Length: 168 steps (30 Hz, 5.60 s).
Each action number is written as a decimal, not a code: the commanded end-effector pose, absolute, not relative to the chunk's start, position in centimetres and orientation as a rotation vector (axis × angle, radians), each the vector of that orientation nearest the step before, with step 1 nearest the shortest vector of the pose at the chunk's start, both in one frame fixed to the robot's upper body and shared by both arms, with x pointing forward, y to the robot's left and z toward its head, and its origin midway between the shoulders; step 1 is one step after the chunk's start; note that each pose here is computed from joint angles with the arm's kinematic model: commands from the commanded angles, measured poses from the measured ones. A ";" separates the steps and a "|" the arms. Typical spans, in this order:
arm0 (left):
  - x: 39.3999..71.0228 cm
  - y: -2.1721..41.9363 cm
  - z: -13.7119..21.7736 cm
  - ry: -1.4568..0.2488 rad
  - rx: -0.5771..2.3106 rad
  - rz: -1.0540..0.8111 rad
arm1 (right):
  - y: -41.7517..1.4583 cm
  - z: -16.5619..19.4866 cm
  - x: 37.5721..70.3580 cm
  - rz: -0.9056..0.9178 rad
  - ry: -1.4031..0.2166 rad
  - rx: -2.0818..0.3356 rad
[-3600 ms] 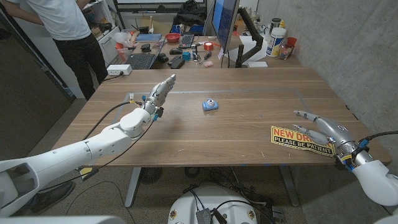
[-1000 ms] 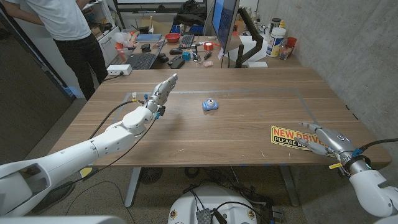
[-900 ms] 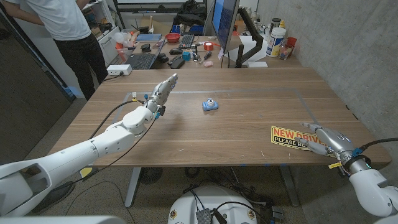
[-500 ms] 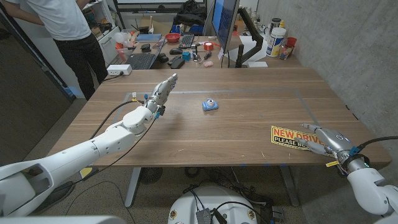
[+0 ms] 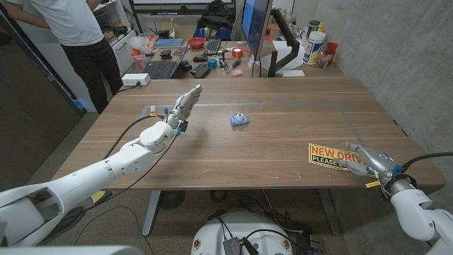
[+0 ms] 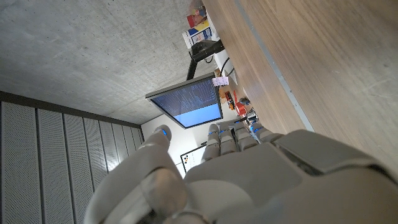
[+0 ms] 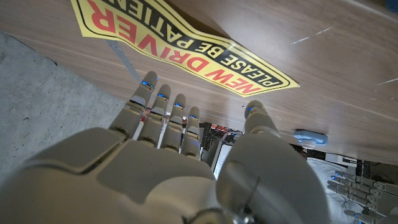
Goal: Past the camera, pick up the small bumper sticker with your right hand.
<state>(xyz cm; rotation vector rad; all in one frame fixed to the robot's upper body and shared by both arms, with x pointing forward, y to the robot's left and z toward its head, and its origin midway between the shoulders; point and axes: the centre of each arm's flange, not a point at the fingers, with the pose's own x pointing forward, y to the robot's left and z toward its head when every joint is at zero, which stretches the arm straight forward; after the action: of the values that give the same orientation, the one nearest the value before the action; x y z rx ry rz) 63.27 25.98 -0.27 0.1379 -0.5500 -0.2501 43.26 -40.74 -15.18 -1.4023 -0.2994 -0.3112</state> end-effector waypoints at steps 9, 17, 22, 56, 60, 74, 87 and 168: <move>63.8 26.2 -0.8 -0.534 0.132 -0.248 | -40.8 -15.8 43.6 -0.337 -0.179 -1.402; 63.9 26.1 -1.1 -0.527 0.134 -0.249 | -40.7 -16.1 43.7 -0.379 -0.138 -1.381; 63.9 26.1 -1.1 -0.526 0.136 -0.249 | -40.7 -16.2 43.9 -0.382 -0.128 -1.375; 64.8 26.1 -1.5 -0.504 0.132 -0.251 | -40.0 -16.9 45.5 -0.392 -0.047 -1.349; 65.0 26.1 -1.5 -0.501 0.133 -0.253 | -39.9 -17.1 45.5 -0.389 -0.042 -1.343; 64.8 26.4 -1.1 -0.510 0.139 -0.250 | -39.4 -18.3 45.8 -0.400 -0.042 -1.314; 64.4 27.0 -0.6 -0.526 0.141 -0.249 | -38.3 -19.1 45.7 -0.427 -0.071 -1.307; 64.1 26.6 -1.1 -0.533 0.120 -0.253 | -38.5 -17.4 44.6 -0.571 -0.299 -1.278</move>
<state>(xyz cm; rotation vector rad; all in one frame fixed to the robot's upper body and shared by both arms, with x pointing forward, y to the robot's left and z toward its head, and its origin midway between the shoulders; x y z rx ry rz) 64.18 26.51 -1.24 0.1197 -0.5295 -0.2520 44.94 -38.41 -18.08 -1.2786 -0.2722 -0.5525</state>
